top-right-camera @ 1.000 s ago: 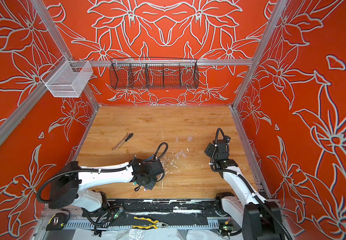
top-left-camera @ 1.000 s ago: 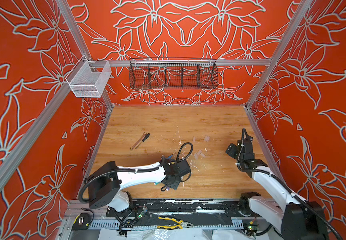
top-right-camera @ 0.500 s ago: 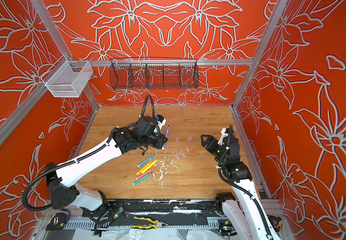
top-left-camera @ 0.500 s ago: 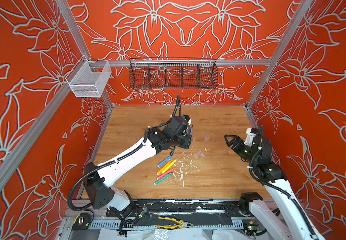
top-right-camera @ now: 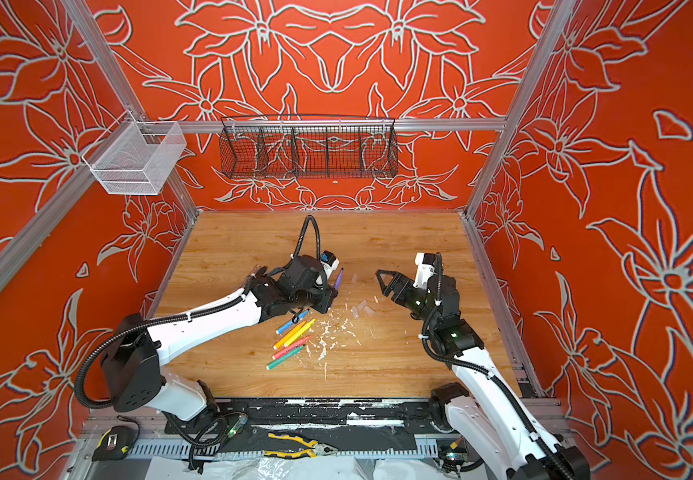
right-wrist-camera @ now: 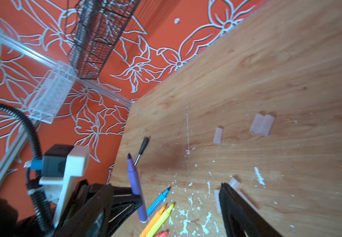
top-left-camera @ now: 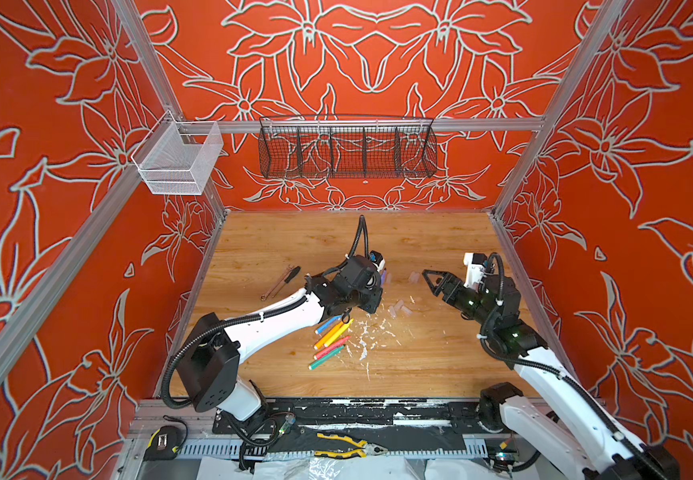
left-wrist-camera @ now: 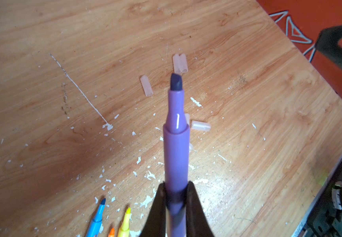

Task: Insert the pens into the pen caps
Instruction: 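Lift the purple highlighter upright with the left gripper while the right gripper approaches it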

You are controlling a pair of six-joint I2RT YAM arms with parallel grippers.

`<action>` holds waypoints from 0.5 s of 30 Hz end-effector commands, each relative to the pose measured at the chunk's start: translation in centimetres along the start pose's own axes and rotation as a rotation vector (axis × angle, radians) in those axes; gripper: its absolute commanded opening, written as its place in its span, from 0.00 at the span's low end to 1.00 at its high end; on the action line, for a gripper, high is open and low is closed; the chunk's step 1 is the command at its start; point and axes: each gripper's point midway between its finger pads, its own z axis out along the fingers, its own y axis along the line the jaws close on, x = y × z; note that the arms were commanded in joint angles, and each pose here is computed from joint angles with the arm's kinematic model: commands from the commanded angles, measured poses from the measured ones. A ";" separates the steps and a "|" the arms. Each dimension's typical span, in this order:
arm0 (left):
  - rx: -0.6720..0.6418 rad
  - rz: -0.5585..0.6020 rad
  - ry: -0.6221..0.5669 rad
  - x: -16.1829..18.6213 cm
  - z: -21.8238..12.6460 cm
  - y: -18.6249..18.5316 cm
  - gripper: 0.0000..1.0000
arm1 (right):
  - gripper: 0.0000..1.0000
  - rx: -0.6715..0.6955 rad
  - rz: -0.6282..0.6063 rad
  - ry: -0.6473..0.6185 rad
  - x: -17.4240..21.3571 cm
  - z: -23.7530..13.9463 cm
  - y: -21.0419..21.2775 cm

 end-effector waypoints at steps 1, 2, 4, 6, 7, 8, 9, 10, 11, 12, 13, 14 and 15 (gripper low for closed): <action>0.094 0.011 -0.070 -1.7 -0.6 -1.8 0.06 | 0.84 -0.077 0.005 -0.007 0.2 0.5 1.4; 0.107 0.009 -0.073 -1.7 -0.6 -2.0 0.06 | 0.84 -0.075 0.004 0.009 0.5 0.7 1.5; 0.115 0.017 -0.067 -1.5 -0.4 -2.1 0.06 | 0.83 -0.083 0.006 0.044 1.1 1.3 1.9; 0.103 0.023 -0.059 -1.3 0.0 -1.9 0.05 | 0.83 -0.112 0.000 0.070 1.7 1.8 2.6; 0.102 0.024 -0.053 -1.1 0.3 -1.9 0.04 | 0.83 -0.127 -0.004 0.081 2.0 2.0 3.1; 0.107 0.024 -0.047 -1.1 0.5 -2.0 0.04 | 0.83 -0.142 -0.008 0.089 2.2 2.1 3.4; 0.119 0.024 -0.041 -1.0 0.6 -2.2 0.03 | 0.83 -0.156 -0.013 0.096 2.5 2.2 3.8; 0.129 0.024 -0.033 -0.9 0.7 -2.4 0.02 | 0.83 -0.168 -0.014 0.103 2.8 2.3 4.0; 0.143 0.023 -0.029 -0.9 0.7 -2.7 0.02 | 0.83 -0.174 -0.011 0.106 2.9 2.4 4.2; 0.153 0.023 -0.025 -0.8 0.8 -2.8 0.02 | 0.82 -0.178 -0.006 0.111 3.1 2.5 4.2; 0.166 0.027 -0.025 -0.8 0.7 -3.1 0.02 | 0.82 -0.184 0.000 0.116 3.3 2.6 4.3; 0.175 0.031 -0.025 -0.8 0.7 -3.3 0.02 | 0.82 -0.196 0.002 0.123 3.5 2.8 4.4; 0.180 0.031 -0.027 -0.8 0.7 -3.4 0.02 | 0.81 -0.200 0.003 0.132 3.7 2.9 4.5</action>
